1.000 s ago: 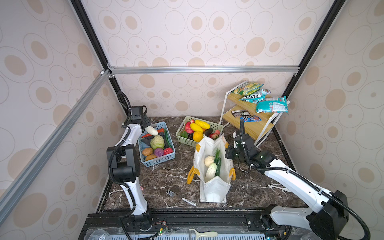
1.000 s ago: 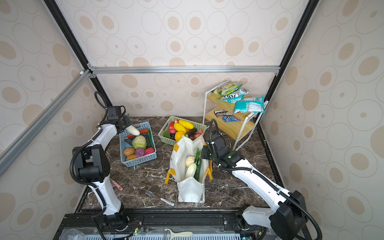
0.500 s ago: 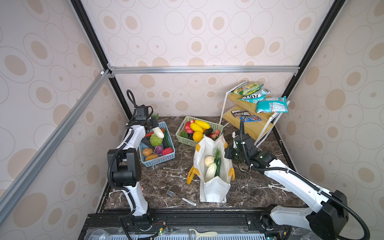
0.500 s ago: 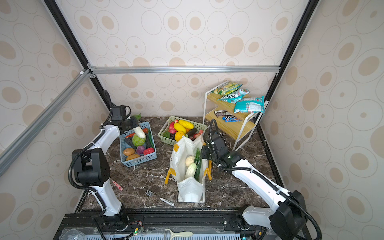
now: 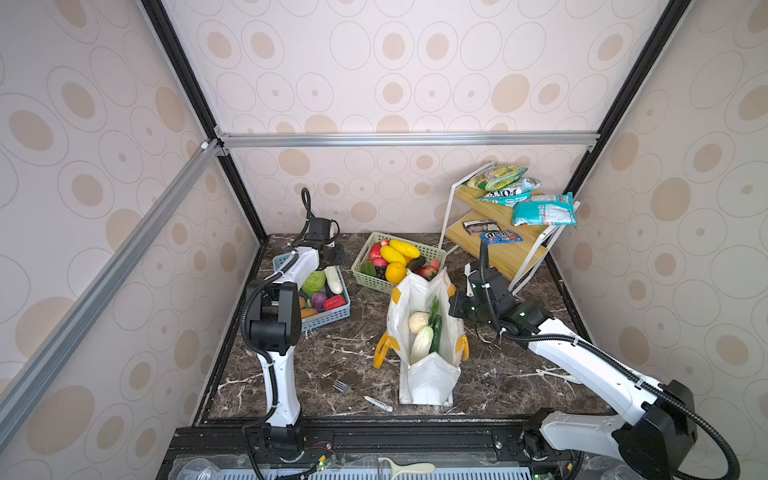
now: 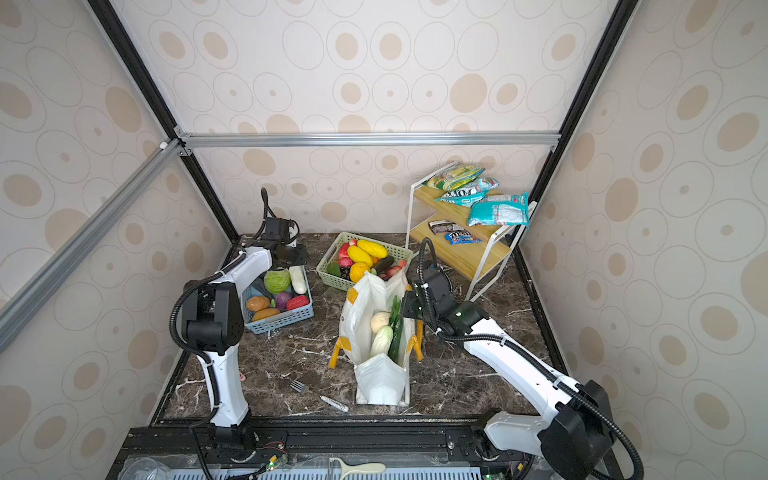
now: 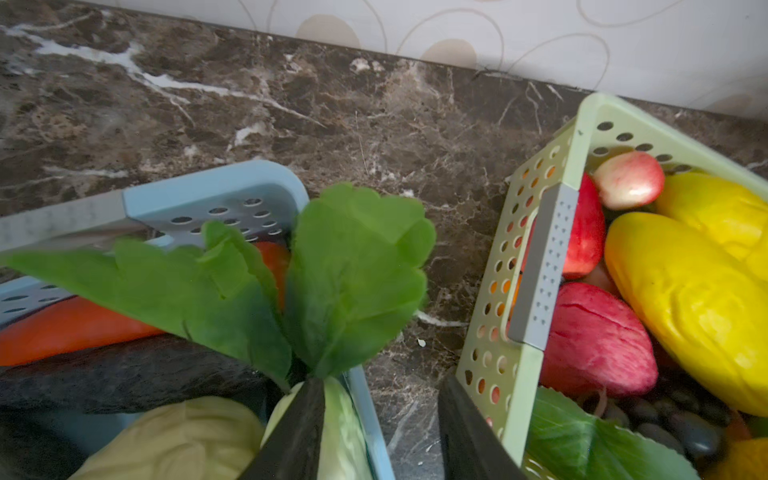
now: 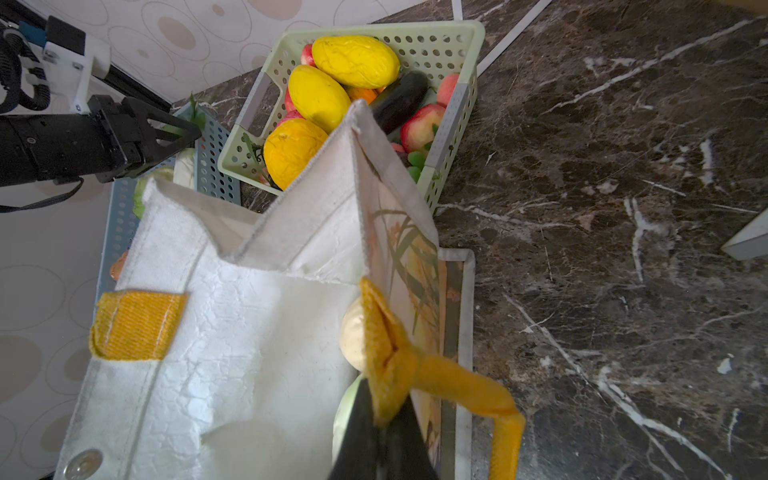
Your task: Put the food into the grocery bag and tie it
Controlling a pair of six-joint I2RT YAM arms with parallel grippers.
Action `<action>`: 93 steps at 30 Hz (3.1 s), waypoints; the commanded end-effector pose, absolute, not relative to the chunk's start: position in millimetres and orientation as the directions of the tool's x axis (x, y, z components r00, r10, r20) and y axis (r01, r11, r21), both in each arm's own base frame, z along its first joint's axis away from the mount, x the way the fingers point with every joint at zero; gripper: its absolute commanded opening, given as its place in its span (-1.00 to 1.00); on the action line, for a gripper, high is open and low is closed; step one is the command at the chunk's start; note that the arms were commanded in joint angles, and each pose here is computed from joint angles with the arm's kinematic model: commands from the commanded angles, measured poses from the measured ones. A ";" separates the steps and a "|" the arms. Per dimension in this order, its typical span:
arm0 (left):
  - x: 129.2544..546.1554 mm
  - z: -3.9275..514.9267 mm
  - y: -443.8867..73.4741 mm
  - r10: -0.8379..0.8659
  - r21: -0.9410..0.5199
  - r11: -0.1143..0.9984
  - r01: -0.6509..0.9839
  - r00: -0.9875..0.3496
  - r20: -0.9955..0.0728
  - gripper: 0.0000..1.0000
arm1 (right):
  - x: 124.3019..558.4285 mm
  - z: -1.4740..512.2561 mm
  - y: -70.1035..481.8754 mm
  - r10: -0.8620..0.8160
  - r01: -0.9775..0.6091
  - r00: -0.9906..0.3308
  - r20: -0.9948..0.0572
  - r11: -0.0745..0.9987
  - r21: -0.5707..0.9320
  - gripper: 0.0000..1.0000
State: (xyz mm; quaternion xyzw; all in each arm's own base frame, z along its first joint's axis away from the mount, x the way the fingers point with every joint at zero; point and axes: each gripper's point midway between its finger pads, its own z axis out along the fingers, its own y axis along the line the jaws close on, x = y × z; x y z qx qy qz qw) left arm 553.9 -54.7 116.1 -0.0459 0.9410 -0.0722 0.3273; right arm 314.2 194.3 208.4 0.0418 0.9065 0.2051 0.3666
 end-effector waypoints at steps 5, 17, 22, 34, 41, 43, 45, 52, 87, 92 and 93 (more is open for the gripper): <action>543.8 117.0 -39.9 -0.140 -0.120 0.989 -0.085 -0.801 -0.582 -0.08 | 312.0 208.6 192.6 0.230 -0.068 -0.721 -0.653 0.915 0.397 -1.00; 560.1 186.4 14.0 -0.207 -0.135 0.978 -0.158 -0.686 -0.698 0.07 | 315.8 211.0 197.4 0.221 -0.078 -0.727 -0.650 0.914 0.397 -1.00; 560.3 168.1 45.8 -0.011 0.103 0.989 -0.110 -0.735 -0.677 -0.17 | 314.6 211.7 195.4 0.218 -0.073 -0.728 -0.650 0.918 0.390 -1.00; 575.6 124.5 74.3 0.065 0.252 0.962 -0.108 -0.804 -0.590 -0.30 | 314.3 215.7 195.2 0.210 -0.067 -0.739 -0.640 0.922 0.380 -1.00; 577.2 154.7 80.3 0.068 0.273 0.947 -0.171 -0.724 -0.687 0.08 | 316.1 210.4 197.3 0.209 -0.059 -0.750 -0.628 0.924 0.378 -1.00; 578.4 164.8 82.6 0.073 0.282 0.941 -0.186 -0.702 -0.708 0.13 | 317.0 208.5 200.5 0.206 -0.062 -0.757 -0.620 0.922 0.382 -1.00; 579.8 165.9 83.6 0.089 0.296 0.938 -0.182 -0.697 -0.712 0.19 | 318.5 206.6 202.7 0.204 -0.063 -0.763 -0.613 0.921 0.385 -1.00; 592.3 126.3 80.5 0.147 0.330 0.940 -0.089 -0.766 -0.626 0.33 | 320.0 203.2 206.7 0.183 -0.065 -0.784 -0.593 0.925 0.373 -1.00; 577.7 76.4 116.7 0.151 0.248 0.969 0.014 -0.825 -0.545 0.06 | 340.1 183.0 244.0 0.074 -0.097 -0.887 -0.456 0.935 0.341 -1.00; 556.9 76.3 117.4 0.043 0.191 0.979 -0.071 -0.843 -0.536 -0.10 | 337.8 193.1 246.2 0.078 -0.121 -0.873 -0.481 0.921 0.369 -1.00; 552.8 76.3 116.7 0.024 0.180 0.980 -0.086 -0.845 -0.534 -0.12 | 336.4 195.6 245.6 0.078 -0.125 -0.871 -0.485 0.920 0.373 -1.00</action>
